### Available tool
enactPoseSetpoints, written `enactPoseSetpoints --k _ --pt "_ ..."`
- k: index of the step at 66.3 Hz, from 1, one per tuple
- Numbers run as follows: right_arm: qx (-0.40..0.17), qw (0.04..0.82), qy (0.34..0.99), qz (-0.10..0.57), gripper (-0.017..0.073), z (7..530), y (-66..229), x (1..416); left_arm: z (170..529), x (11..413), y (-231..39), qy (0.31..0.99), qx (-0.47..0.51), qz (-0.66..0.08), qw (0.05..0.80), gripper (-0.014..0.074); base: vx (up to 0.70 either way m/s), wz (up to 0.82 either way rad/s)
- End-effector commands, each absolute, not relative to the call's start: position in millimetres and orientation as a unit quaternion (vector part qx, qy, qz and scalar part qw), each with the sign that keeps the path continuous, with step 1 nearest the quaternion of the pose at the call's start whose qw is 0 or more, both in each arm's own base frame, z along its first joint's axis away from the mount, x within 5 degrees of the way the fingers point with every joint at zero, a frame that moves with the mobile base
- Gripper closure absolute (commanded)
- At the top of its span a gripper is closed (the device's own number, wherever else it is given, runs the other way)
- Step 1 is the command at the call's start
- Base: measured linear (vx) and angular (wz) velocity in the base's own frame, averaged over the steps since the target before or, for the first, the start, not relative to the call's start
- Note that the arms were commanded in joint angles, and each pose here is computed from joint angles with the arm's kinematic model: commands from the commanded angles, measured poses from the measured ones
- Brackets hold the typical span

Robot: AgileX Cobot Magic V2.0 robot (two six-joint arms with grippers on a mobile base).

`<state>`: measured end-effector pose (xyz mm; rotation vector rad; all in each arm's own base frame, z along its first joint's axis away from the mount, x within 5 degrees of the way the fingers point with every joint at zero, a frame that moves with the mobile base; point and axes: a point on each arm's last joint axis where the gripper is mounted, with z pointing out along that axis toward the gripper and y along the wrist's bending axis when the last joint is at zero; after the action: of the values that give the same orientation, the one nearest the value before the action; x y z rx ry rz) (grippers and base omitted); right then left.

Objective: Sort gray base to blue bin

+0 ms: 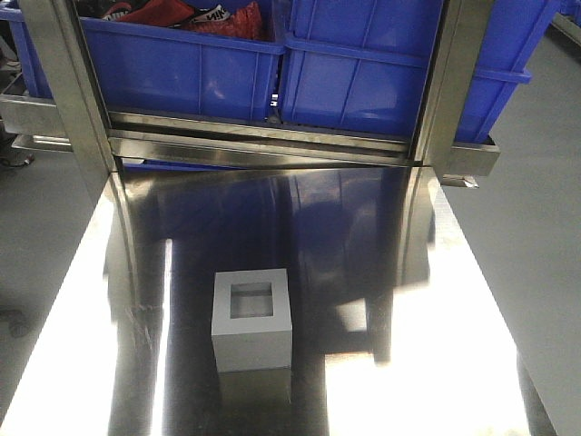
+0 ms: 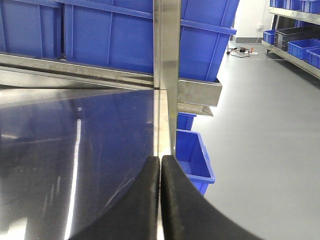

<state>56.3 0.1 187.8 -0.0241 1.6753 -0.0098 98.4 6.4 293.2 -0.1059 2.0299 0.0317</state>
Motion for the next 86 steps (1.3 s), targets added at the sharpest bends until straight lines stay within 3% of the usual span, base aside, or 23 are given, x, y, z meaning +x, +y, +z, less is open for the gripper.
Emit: enactPoseSetpoints --k 1,18,41,60,86 --pt "-0.014 0.695 0.718 -0.009 0.0568 190 0 56 308 102 6 0.826 -0.042 0.010 0.562 0.0171 0.00 0.00" --pt "-0.014 0.695 0.718 -0.009 0.0568 190 0 56 309 103 6 0.823 -0.044 0.007 0.566 0.0171 0.00 0.00" --pt "-0.014 0.695 0.718 -0.009 0.0568 190 0 56 320 130 -9 0.836 -0.032 -0.078 0.543 0.0171 0.00 0.00" --pt "-0.014 0.695 0.718 -0.009 0.0568 190 0 56 321 178 -46 0.854 0.043 -0.192 0.481 0.0171 0.00 0.00" --pt "-0.014 0.695 0.718 -0.009 0.0568 190 0 56 305 233 -116 0.875 0.124 -0.239 0.403 0.0171 0.00 0.00"
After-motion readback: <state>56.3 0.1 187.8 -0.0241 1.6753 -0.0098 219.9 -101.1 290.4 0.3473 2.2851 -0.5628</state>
